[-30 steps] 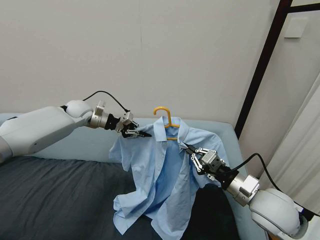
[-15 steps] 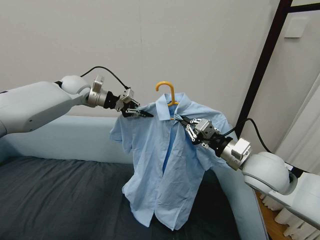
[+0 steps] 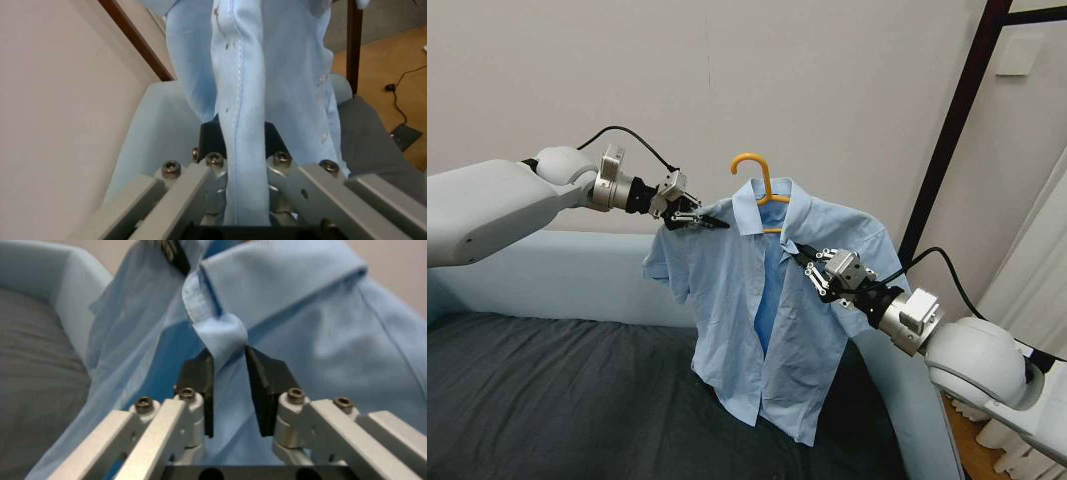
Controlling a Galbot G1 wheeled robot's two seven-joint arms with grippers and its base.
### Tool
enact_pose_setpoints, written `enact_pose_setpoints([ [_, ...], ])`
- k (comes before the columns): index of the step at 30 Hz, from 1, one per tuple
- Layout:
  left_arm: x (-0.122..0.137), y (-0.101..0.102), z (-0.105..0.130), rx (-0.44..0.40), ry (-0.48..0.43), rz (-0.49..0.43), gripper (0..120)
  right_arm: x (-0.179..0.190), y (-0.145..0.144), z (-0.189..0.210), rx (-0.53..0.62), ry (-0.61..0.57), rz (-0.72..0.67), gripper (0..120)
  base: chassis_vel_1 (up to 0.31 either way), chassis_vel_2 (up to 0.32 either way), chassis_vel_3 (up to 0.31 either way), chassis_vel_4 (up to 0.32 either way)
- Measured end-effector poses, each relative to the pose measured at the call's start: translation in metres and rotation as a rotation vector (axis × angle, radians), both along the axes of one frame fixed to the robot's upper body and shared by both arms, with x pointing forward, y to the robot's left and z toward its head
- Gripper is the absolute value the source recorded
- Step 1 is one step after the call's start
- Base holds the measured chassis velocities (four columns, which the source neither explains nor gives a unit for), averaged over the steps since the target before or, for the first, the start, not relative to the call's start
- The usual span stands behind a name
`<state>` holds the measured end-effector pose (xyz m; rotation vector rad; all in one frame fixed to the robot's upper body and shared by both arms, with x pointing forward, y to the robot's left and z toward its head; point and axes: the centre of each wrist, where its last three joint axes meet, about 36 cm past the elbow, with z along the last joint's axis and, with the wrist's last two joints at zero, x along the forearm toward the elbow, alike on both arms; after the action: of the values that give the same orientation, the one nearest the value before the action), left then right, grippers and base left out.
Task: Pick up the clothes from the sofa and hang them on the clothes hanger.
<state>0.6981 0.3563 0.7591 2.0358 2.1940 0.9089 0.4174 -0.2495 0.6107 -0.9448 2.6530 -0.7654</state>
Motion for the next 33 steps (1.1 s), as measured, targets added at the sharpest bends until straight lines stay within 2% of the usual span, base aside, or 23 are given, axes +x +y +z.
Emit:
enact_pose_setpoints([
  [1,0.000,0.000,0.000,0.000,0.000,0.000,1,0.000,0.000,0.000,0.000,0.000,0.000,24,0.000,0.000,0.000,0.000],
  [2,0.000,0.003,0.001,0.000,-0.005,0.004,1,-0.008,-0.003,-0.001,-0.008,0.034,-0.023,30,0.000,0.000,0.000,0.000],
  [4,0.001,0.004,0.001,0.000,-0.010,0.007,1,-0.015,-0.005,-0.003,-0.017,0.062,-0.040,33,0.000,0.000,0.000,0.000],
  [6,0.001,0.009,0.002,-0.003,-0.022,0.013,1,-0.030,-0.009,-0.007,-0.023,0.100,-0.059,43,0.000,0.000,0.000,0.000],
  [8,0.002,0.014,0.000,-0.002,-0.033,0.011,1,-0.039,-0.014,-0.002,-0.016,0.100,-0.081,53,0.000,0.000,0.000,0.000],
  [10,0.002,0.016,0.000,0.000,-0.037,0.011,1,-0.042,-0.015,0.000,-0.010,0.101,-0.091,57,0.000,0.000,0.000,0.000],
  [12,0.001,0.021,-0.003,0.004,-0.042,0.011,1,-0.044,-0.016,0.006,0.007,0.102,-0.107,68,0.000,0.000,0.000,0.000],
  [13,0.001,0.021,-0.003,0.004,-0.042,0.011,1,-0.044,-0.016,0.006,0.007,0.102,-0.107,68,0.000,0.000,0.000,0.000],
  [17,0.000,0.032,-0.011,0.021,-0.046,-0.004,1,-0.023,-0.042,0.058,0.014,0.154,-0.055,84,0.000,0.000,0.000,0.000],
  [19,0.000,0.032,-0.011,0.021,-0.046,-0.005,1,-0.022,-0.043,0.060,0.015,0.155,-0.053,86,0.000,0.000,0.000,0.000],
  [20,0.002,0.028,-0.016,0.022,-0.043,-0.019,1,-0.015,-0.056,0.090,0.025,0.159,-0.027,95,0.000,0.000,0.000,0.000],
  [24,0.008,0.014,-0.022,0.026,-0.042,-0.051,1,-0.008,-0.073,0.115,0.025,0.228,0.006,100,0.000,0.000,0.000,0.000],
  [26,0.022,-0.011,-0.028,0.023,-0.045,-0.094,1,-0.010,-0.089,0.131,0.022,0.285,0.010,100,0.000,0.000,0.000,0.000],
  [29,0.024,-0.031,-0.037,0.022,-0.037,-0.135,1,-0.003,-0.095,0.137,0.008,0.346,0.017,100,0.000,0.000,0.000,0.000],
  [33,0.021,-0.035,-0.045,0.012,-0.028,-0.143,1,0.005,-0.089,0.130,-0.035,0.400,0.024,100,0.000,0.000,0.000,0.000],
])
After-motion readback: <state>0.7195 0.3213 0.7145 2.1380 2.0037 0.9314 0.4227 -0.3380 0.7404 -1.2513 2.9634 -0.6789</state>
